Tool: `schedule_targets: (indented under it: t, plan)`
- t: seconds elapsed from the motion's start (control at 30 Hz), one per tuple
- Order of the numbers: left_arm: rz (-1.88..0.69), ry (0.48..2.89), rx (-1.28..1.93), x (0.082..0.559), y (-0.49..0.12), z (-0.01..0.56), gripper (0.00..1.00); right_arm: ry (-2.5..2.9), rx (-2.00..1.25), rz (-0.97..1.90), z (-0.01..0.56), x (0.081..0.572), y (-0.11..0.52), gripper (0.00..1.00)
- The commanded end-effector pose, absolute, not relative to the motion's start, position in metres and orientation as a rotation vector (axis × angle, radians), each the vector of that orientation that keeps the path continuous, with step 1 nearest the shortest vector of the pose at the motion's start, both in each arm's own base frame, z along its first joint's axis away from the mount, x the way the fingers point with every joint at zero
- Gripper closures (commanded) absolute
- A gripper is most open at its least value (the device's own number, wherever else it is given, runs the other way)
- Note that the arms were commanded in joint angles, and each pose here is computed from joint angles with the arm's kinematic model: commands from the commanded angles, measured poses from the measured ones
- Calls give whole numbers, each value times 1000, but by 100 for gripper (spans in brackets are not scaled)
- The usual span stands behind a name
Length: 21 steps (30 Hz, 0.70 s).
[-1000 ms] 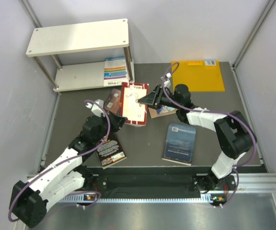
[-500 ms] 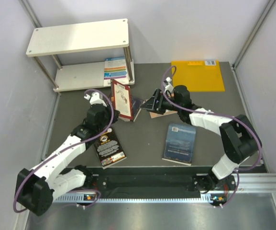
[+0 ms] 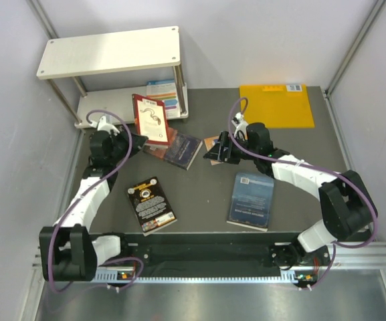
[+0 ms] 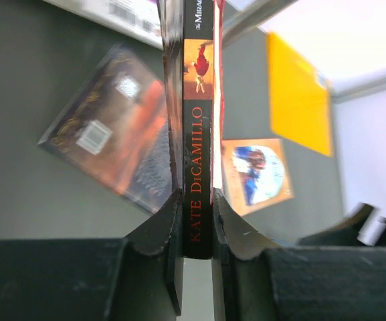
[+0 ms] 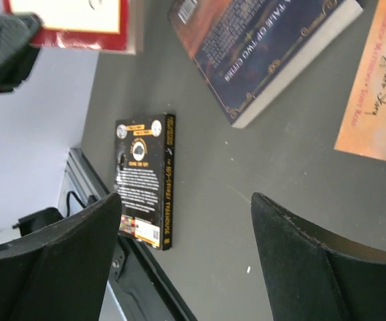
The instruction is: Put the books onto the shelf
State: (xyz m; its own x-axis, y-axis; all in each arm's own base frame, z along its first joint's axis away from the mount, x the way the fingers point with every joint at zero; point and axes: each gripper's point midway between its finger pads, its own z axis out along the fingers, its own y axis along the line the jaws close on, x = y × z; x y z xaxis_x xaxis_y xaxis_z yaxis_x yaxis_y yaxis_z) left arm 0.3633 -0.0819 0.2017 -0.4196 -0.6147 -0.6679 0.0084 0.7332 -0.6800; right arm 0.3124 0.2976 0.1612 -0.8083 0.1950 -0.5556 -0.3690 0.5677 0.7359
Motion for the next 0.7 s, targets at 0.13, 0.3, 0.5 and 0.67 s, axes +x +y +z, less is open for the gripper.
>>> schedule_targets:
  t: [0.13, 0.3, 0.5, 0.67]
  plan:
    - [-1184, 1582, -278, 384, -85, 271, 100, 2165, -164, 1177, 161, 312, 285, 23]
    - [-1403, 1585, -211, 397, -80, 265, 100, 2184, -164, 1167, 153, 308, 280, 22]
    - [-1562, 1506, -150, 424, -72, 271, 100, 2197, -169, 1158, 149, 306, 276, 22]
    - [-1600, 1459, -120, 452, -63, 282, 100, 2205, -175, 1131, 147, 307, 270, 22]
